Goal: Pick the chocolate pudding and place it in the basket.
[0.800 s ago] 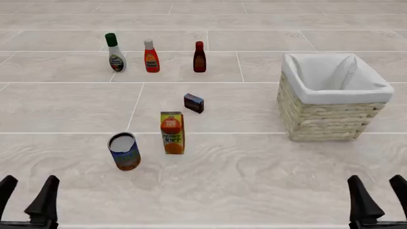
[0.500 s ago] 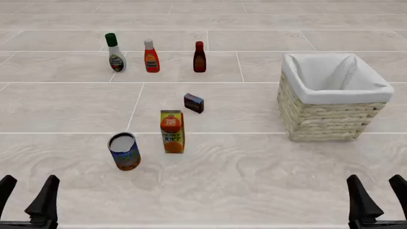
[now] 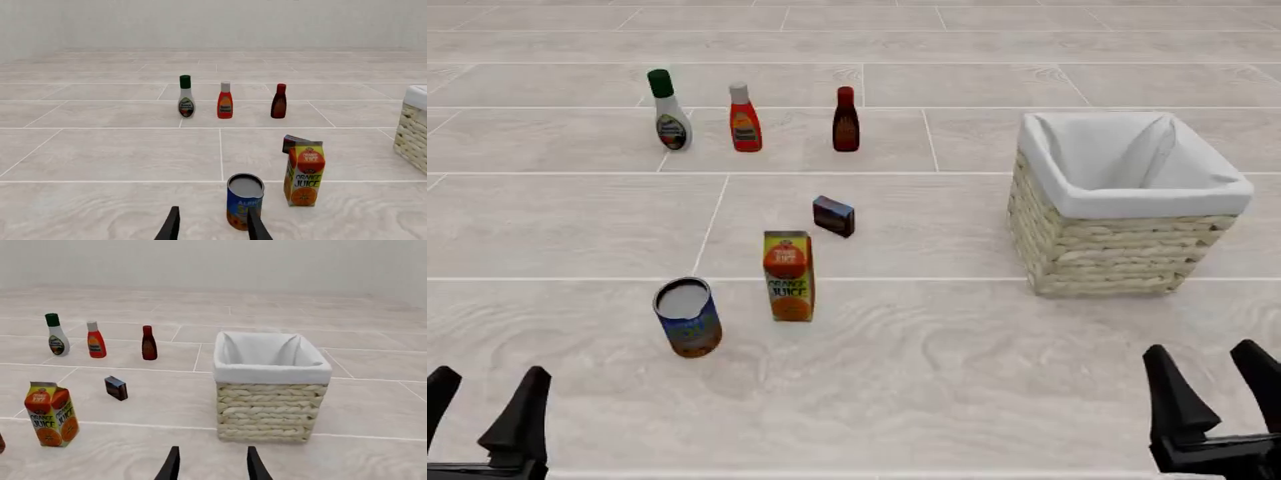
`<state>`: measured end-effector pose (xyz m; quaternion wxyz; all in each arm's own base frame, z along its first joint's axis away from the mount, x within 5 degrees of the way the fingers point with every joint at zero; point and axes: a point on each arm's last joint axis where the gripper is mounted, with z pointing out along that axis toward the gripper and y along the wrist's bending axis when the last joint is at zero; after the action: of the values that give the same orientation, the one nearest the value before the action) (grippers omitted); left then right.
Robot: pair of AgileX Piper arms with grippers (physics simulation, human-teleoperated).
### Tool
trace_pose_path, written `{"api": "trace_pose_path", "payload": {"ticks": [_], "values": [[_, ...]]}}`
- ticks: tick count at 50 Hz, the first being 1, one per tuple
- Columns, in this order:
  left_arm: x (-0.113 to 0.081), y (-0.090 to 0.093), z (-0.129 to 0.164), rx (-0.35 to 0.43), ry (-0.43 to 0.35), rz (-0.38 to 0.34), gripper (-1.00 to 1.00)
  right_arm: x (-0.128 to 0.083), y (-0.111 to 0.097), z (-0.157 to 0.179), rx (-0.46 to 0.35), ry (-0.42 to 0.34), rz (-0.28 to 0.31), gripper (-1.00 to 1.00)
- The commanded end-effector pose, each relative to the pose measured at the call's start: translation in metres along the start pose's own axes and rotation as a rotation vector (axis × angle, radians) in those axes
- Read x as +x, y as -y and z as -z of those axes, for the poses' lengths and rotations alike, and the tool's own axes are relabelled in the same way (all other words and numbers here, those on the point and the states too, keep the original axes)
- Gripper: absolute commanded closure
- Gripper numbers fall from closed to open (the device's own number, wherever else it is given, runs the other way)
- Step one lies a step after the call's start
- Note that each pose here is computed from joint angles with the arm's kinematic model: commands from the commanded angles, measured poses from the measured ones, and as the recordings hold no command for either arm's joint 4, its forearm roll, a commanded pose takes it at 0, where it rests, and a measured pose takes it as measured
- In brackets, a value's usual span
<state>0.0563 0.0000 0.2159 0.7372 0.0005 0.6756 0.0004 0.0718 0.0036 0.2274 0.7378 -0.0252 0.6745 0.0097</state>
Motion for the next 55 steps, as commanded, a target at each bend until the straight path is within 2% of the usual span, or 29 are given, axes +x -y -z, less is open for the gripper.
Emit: {"api": "trace_pose_path", "payload": {"ticks": [1, 9, 11, 13, 15, 21, 22, 26, 27, 34, 38, 49, 55], "values": [[0.0, 0.0, 0.0, 0.0, 0.004, -0.003, -1.0, -0.03, -0.007, -0.031, -0.075, 0.021, 0.073, -1.0], [-0.001, 0.0, 0.0, 0.0, 0.005, -0.004, -1.0, -0.057, -0.014, -0.057, -0.125, 0.0, 0.12, -1.0], [0.0, 0.0, 0.0, 0.0, -0.001, 0.001, -1.0, -0.061, -0.018, -0.065, -0.151, -0.016, 0.144, -1.0], [0.0, 0.0, 0.0, 0.0, 0.001, -0.001, -1.0, -0.066, -0.021, -0.071, -0.163, -0.023, 0.137, -1.0], [0.0, 0.0, 0.0, 0.0, 0.005, -0.004, -1.0, -0.067, -0.024, -0.078, -0.183, -0.036, 0.162, -1.0], [0.0, 0.0, 0.0, 0.0, 0.005, -0.004, -1.0, -0.078, -0.032, -0.094, -0.219, -0.061, 0.176, -1.0], [0.0, 0.0, 0.0, 0.0, 0.0, -0.001, -1.0, -0.083, -0.035, -0.102, -0.229, -0.072, 0.195, -1.0], [0.0, 0.0, 0.0, 0.0, 0.002, -0.002, -1.0, -0.089, -0.039, -0.109, -0.245, -0.086, 0.187, -1.0], [-0.001, 0.0, 0.001, 0.0, 0.005, -0.005, -1.0, -0.088, -0.041, -0.113, -0.255, -0.095, 0.214, -1.0], [0.0, 0.0, 0.0, 0.0, 0.003, -0.003, -1.0, -0.094, -0.052, -0.13, -0.295, -0.118, 0.214, -1.0], [0.0, 0.0, 0.0, 0.0, 0.004, -0.004, -1.0, -0.094, -0.059, -0.138, -0.321, -0.134, 0.244, -1.0], [0.001, 0.0, 0.0, 0.0, 0.001, -0.002, -1.0, -0.107, -0.077, -0.167, -0.365, -0.177, 0.237, -1.0], [0.001, 0.0, 0.0, 0.0, 0.001, -0.002, -1.0, -0.109, -0.087, -0.182, -0.389, -0.207, 0.267, -1.0]]}}
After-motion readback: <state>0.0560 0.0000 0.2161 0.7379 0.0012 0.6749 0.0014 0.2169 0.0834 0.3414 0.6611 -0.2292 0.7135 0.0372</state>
